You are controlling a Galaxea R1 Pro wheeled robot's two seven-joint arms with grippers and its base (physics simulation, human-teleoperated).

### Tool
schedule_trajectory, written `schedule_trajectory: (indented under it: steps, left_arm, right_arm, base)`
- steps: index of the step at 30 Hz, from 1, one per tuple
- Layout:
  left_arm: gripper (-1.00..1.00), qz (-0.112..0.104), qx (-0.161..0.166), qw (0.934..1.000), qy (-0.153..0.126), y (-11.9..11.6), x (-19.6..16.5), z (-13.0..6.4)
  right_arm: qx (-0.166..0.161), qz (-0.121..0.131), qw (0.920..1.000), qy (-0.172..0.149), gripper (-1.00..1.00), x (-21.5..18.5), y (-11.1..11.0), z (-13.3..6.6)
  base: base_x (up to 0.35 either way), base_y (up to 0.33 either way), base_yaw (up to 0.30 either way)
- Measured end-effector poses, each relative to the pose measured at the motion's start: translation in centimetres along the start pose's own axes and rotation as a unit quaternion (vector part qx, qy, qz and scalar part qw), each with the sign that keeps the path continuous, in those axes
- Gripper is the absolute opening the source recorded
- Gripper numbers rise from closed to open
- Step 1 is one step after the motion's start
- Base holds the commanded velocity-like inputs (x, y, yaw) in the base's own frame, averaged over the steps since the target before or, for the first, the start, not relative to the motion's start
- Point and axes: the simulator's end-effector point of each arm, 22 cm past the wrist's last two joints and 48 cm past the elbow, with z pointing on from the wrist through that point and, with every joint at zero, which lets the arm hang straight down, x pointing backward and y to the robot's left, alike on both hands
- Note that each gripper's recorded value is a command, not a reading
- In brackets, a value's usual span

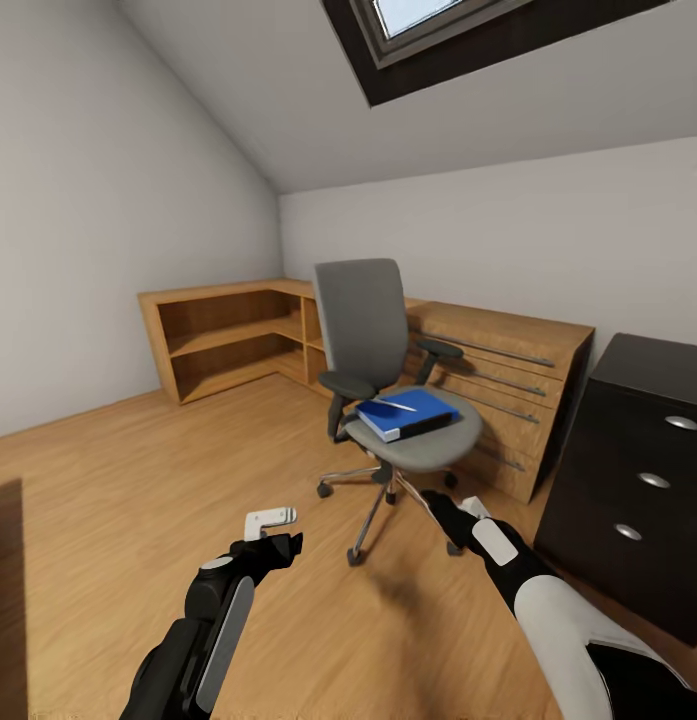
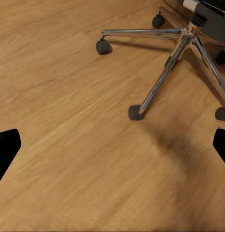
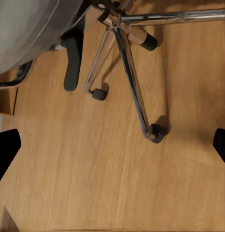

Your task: In the bedroom, organize the workspace by keeping the computer under the desk, ensuring the monitor is on the desk, placing the keyboard on the desk next to the monitor, placing the mouse on the desk next to the keyboard, moving the folder from the swivel chair onto the desk next to the mouse, stacking the notebook on top of the folder with the pen on top of the notebook, and positioning the swivel chair next to the desk.

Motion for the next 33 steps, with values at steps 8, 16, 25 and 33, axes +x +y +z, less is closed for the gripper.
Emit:
schedule_trajectory:
  steps: [8,16,25,33]
  left_arm:
    - [1.00,0.000,0.000,1.0000,0.000,0.0,0.0,0.0]
    - [1.00,0.001,0.002,0.9999,-0.011,-0.2,-1.0,-0.7]
    - [1.00,0.002,0.004,0.9996,-0.029,-0.5,-2.5,-2.0]
    - [1.00,0.003,0.005,0.9991,-0.042,-0.8,-3.9,-3.1]
  right_arm:
    - [0.004,-0.014,0.9998,-0.009,1.00,-0.4,-0.1,0.0]
    - [-0.005,-0.022,0.9996,-0.019,1.00,-0.9,1.1,-0.7]
    - [-0.020,-0.028,0.9989,-0.031,1.00,-1.9,3.0,-2.0]
    - [-0.031,-0.030,0.9983,-0.039,1.00,-2.8,4.6,-3.1]
  base:
    - [-0.195,0.000,0.000]
    - [-0.024,0.000,0.000]
    - [-0.003,0.000,0.000]
    - [-0.284,0.000,0.000]
